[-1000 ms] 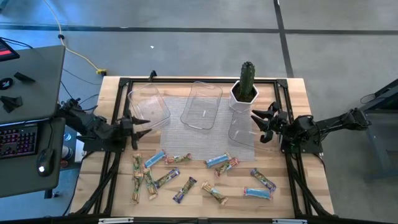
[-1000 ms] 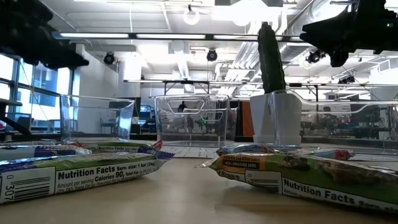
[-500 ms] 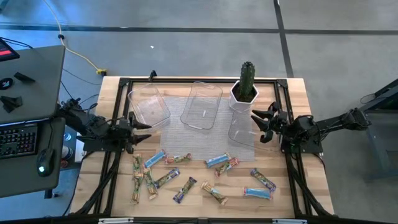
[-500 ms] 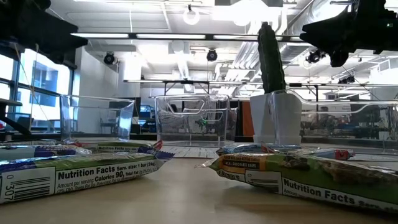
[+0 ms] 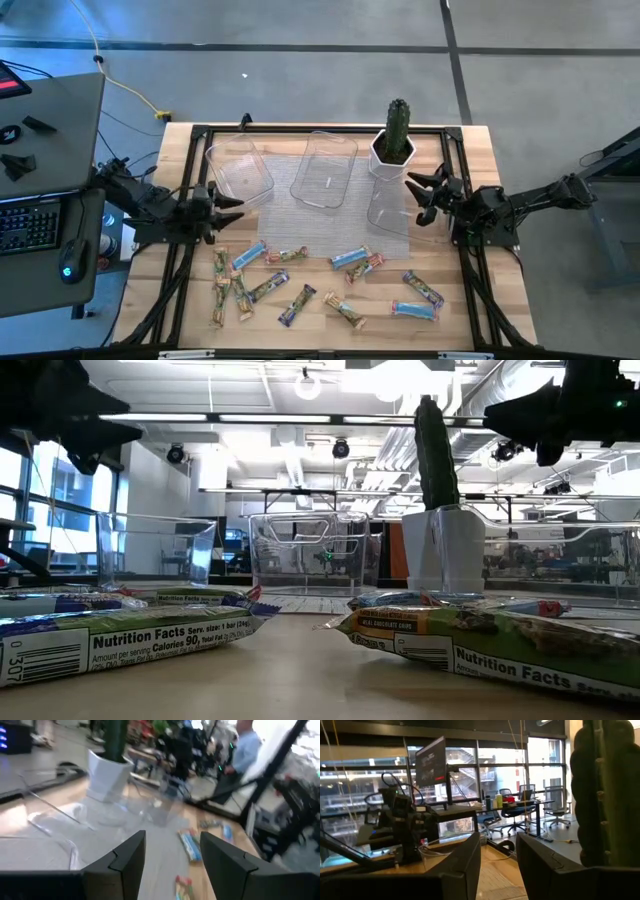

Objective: Pick and place Granola Bars by type
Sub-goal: Put the yellow granola bar into the right transparent bin

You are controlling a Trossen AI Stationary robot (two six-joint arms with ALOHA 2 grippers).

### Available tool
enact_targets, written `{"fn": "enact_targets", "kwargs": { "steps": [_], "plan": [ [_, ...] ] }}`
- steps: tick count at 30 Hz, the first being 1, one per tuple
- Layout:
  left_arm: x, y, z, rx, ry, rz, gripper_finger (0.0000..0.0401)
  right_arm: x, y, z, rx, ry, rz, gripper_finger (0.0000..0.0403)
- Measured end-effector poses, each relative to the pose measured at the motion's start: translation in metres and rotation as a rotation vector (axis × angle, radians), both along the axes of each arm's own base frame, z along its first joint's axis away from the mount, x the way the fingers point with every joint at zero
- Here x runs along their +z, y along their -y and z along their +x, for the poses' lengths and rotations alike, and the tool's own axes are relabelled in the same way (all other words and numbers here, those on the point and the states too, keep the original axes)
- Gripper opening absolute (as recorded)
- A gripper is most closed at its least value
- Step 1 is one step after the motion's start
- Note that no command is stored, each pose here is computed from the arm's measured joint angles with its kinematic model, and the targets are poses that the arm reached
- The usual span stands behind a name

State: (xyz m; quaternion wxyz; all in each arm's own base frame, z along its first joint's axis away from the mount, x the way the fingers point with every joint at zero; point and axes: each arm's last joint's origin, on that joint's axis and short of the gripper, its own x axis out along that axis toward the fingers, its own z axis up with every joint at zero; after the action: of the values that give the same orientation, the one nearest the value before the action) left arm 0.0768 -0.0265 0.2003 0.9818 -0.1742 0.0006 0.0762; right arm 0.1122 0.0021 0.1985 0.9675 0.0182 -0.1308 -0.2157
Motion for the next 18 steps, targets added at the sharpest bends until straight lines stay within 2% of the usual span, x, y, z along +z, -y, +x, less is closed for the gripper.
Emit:
{"fn": "enact_targets", "kwargs": {
  "steps": [5,9,13,16,18],
  "plan": [
    [0.014,0.000,0.000,0.001,0.130,-0.063,0.0182,0.005,-0.001,-0.001,0.059,0.052,-0.034,0.0108],
    [0.030,-0.001,0.000,0.033,0.265,-0.102,0.0182,0.007,0.000,-0.002,-0.015,0.050,-0.048,0.0108],
    [0.043,-0.001,0.000,0.090,0.350,-0.052,0.0182,0.006,0.002,-0.003,-0.088,0.034,-0.040,0.0108],
    [0.058,0.001,0.004,0.100,0.352,0.018,0.0182,0.010,0.003,-0.005,-0.134,0.036,-0.110,0.0108],
    [0.073,0.004,0.009,0.099,0.335,0.051,0.0182,0.014,0.003,-0.007,-0.139,0.068,-0.115,0.0108]
  ]
}}
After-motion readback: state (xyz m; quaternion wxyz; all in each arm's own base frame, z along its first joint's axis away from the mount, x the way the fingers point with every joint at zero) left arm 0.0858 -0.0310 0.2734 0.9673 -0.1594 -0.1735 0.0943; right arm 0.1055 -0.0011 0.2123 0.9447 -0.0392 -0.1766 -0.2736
